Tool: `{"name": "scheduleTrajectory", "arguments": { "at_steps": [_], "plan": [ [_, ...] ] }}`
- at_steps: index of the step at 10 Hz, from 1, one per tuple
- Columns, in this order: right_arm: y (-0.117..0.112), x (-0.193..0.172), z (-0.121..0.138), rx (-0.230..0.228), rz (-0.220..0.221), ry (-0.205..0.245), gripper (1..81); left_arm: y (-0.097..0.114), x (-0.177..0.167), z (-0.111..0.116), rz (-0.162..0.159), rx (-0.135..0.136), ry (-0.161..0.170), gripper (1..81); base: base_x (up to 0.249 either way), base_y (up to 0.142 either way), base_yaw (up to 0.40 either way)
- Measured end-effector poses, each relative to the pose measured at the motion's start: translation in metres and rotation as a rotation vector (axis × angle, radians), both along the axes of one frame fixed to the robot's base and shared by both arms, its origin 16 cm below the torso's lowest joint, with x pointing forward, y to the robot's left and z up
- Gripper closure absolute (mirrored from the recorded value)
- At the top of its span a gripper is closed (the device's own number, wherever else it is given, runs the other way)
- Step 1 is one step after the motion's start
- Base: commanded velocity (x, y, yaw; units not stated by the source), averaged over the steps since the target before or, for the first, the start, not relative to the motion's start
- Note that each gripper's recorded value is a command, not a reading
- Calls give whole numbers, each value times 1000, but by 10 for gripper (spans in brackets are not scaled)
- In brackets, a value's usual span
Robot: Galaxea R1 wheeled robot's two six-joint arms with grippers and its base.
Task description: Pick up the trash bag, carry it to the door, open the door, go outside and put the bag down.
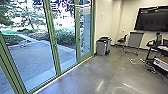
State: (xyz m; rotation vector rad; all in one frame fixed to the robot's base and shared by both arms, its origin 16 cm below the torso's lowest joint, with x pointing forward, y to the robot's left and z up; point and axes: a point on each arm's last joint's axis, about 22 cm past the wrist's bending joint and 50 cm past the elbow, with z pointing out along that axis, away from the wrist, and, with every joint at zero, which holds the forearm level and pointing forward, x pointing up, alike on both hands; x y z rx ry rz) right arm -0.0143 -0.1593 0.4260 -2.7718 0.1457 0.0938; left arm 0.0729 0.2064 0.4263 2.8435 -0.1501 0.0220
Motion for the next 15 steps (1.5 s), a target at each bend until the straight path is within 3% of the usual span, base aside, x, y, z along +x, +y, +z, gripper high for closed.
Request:
{"name": "scheduleTrajectory", "arguments": {
  "at_steps": [3,5,15],
  "plan": [
    [-3,4,0,-4,-2,-7,10,-3,7,1,1,-4,-12,811,136,-76,0],
    [0,-3,0,0,0,1,10,0,-2,0,0,0,-1,811,137,-76,0],
    [0,-2,0,0,0,0,10,0,2,0,0,-1,-4,811,139,-76,0]
  ]
}}
